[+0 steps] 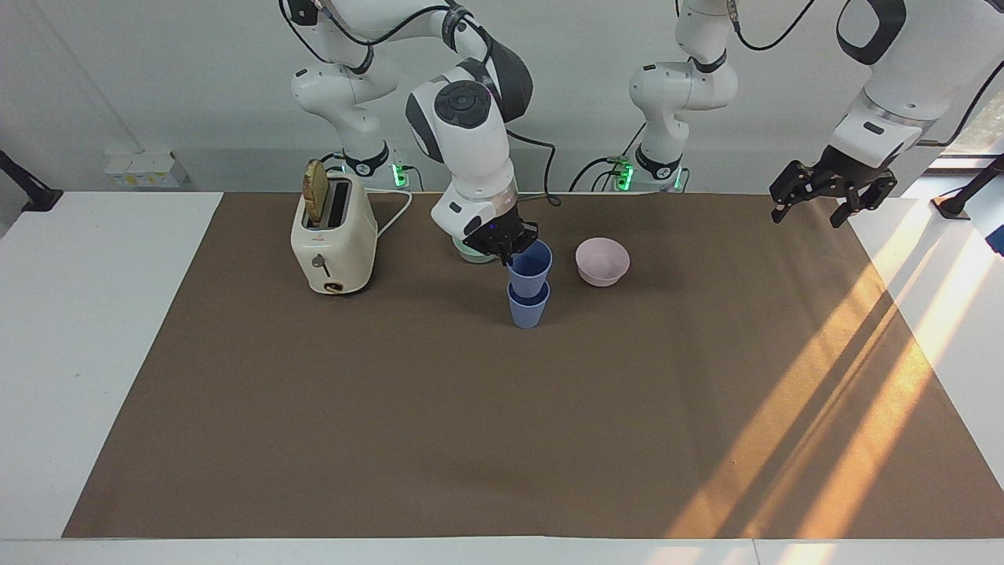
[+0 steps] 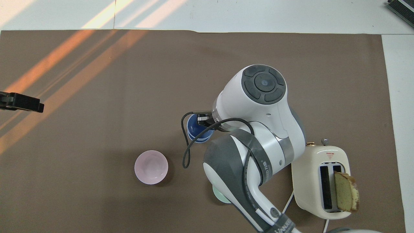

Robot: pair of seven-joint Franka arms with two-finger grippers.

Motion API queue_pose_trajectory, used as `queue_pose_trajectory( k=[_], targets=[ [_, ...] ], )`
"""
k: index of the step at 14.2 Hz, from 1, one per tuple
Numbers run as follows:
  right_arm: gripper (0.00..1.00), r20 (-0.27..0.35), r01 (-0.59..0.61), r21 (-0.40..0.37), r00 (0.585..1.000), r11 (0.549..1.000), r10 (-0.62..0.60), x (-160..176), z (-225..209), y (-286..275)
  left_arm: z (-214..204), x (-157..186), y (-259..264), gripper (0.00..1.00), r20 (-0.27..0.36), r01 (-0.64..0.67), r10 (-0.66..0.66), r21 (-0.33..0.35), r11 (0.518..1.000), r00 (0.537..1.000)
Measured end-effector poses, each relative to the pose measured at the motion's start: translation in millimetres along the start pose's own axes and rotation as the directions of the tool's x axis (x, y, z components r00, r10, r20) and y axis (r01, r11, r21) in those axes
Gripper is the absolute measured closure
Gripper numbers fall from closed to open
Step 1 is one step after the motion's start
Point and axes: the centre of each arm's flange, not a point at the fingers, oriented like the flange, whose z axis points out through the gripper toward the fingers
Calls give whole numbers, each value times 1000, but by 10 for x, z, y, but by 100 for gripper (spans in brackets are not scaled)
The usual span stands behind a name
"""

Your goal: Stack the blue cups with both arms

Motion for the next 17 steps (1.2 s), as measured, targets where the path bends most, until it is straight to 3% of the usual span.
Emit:
queue_pose_trajectory(
  k=[4,10,13,15,17],
  targets=[
    [96,-1,0,1,1000,1000,0,1,2,0,0,0,0,0,0,0,0,0,1000,1000],
    [37,-7,-1,4,1000,1000,1,10,-4,1,0,0,0,0,0,0,0,0,1000,1000],
    [26,-6,-8,1,1000,1000,8,32,-7,40,0,0,0,0,0,0,0,0,1000,1000],
    [4,-1,-32,-4,999,999,32,110,-44,181,0,0,0,0,0,0,0,0,1000,1000],
    [0,16,-58,-16,998,998,58,209,-240,455,0,0,0,0,0,0,0,0,1000,1000]
  ],
)
